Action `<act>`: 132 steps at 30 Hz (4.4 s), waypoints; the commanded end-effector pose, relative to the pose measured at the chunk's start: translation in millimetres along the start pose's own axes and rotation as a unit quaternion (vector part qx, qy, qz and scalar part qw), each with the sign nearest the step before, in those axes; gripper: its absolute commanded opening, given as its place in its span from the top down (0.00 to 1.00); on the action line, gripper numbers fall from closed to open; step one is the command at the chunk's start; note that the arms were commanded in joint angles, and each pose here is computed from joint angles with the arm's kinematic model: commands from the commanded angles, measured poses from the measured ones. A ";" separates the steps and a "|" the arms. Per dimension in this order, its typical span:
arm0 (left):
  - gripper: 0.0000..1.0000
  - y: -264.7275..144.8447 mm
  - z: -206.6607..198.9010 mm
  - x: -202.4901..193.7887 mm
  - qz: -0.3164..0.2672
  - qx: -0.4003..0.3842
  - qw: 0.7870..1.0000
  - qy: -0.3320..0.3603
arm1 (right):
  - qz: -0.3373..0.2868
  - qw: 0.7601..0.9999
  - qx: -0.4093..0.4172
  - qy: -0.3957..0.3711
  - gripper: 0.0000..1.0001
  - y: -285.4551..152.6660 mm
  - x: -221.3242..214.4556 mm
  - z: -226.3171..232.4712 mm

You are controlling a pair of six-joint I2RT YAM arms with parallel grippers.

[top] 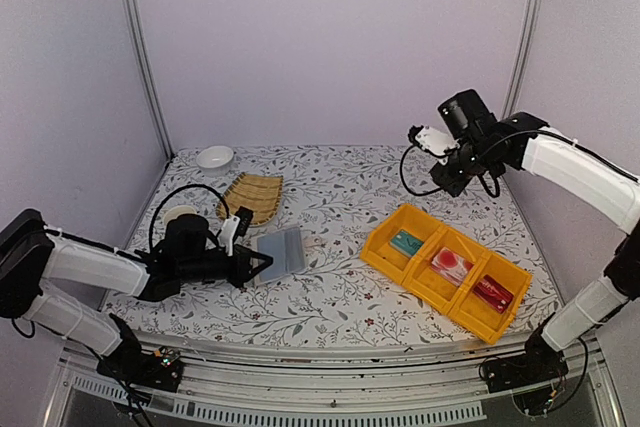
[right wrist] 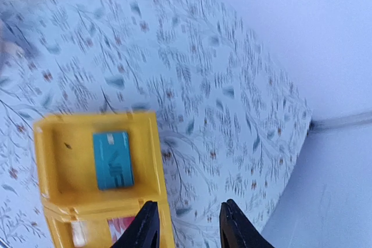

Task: Take the credit cards out of the card holder
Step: Pass from the left arm to the right, then pass from the right arm to the left

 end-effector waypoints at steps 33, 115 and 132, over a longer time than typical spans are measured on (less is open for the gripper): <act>1.00 -91.3 -141.3 93.4 -0.250 -0.164 0.942 0.153 | -0.632 0.693 0.333 -0.101 0.35 -101.5 113.6 140.9; 0.33 -61.5 -100.0 51.1 -0.120 -0.228 0.956 0.140 | -0.513 0.797 0.316 0.050 0.98 -66.1 152.1 118.4; 0.02 -57.2 -75.1 47.5 -0.198 -0.207 0.951 0.113 | -0.493 0.797 0.349 0.024 0.98 -77.2 158.7 115.7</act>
Point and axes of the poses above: each gripper's point midway between its finger pads, its own y axis out along the fingers, its own z axis along the line the jaws close on, x = y × z, the point moved 8 cm from there along -y, back along the fingers, and after that the axes turned 15 degrees about -y, right-handed, at the moved point
